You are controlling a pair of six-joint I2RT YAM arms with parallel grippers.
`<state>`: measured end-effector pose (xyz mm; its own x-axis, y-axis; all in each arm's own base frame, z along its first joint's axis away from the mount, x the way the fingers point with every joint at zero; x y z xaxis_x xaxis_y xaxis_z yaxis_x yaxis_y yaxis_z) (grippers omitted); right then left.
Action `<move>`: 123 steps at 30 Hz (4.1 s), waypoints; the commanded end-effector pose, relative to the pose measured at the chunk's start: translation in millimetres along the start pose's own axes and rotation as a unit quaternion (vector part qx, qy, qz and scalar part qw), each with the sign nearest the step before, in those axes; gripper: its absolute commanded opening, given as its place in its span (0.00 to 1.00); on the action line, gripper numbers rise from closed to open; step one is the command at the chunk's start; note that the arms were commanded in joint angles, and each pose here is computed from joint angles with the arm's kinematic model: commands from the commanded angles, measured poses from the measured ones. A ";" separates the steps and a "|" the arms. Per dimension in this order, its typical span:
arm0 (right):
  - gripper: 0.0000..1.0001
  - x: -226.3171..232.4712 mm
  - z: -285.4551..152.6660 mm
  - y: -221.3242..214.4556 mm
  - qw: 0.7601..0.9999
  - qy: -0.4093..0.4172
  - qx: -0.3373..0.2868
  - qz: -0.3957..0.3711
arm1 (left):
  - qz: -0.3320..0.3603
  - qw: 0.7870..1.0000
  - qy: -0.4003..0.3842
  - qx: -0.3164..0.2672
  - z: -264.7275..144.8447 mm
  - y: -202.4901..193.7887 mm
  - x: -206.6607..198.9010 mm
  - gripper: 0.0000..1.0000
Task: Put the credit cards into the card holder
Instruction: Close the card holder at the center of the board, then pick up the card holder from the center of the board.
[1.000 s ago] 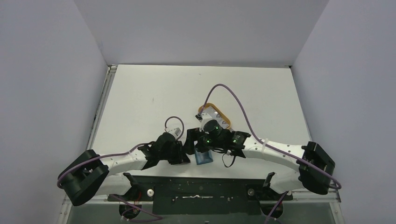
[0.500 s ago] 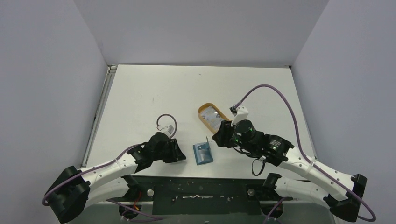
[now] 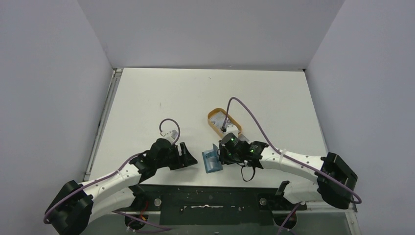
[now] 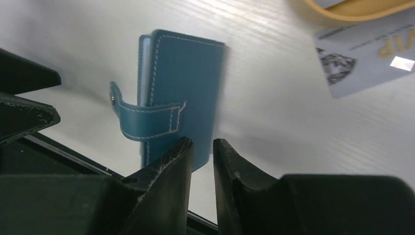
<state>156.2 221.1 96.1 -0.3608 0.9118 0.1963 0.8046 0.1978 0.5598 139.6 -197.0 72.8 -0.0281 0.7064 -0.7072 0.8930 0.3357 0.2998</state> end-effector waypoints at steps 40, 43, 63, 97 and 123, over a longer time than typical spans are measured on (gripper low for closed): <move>0.52 39.8 41.5 -17.6 0.999 0.017 0.007 -0.030 | 0.064 0.991 0.101 0.062 56.2 20.3 -25.3 0.47; 0.52 41.4 38.6 -15.5 0.999 0.021 0.004 -0.029 | 0.066 0.989 0.112 0.072 59.2 15.9 -18.0 0.36; 0.71 29.9 9.5 2.9 0.986 0.095 -0.059 0.126 | 0.080 0.978 0.166 0.097 65.6 0.6 17.4 0.00; 0.39 32.2 41.5 -18.3 0.949 0.225 -0.011 0.222 | 0.071 0.978 0.168 0.098 67.1 -2.2 16.0 0.00; 0.00 16.3 -52.1 14.2 0.981 0.163 -0.074 0.073 | 0.081 0.984 0.141 -0.071 -49.8 54.7 -44.7 0.73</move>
<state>137.3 244.7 108.7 -0.2986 0.6968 0.6522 0.8744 -0.0741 0.4794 165.9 -212.5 97.5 -0.0112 0.8763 -0.4817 0.9132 0.2052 0.3521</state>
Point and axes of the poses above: each gripper's point midway between its finger pads, its own z axis out along the fingers, its own x axis along the line the jaws close on, y = z × x, the point moved 4 cm from there along -z, back along the fingers, and after that the axes turned 5 degrees about -z, right-handed, at the moved point
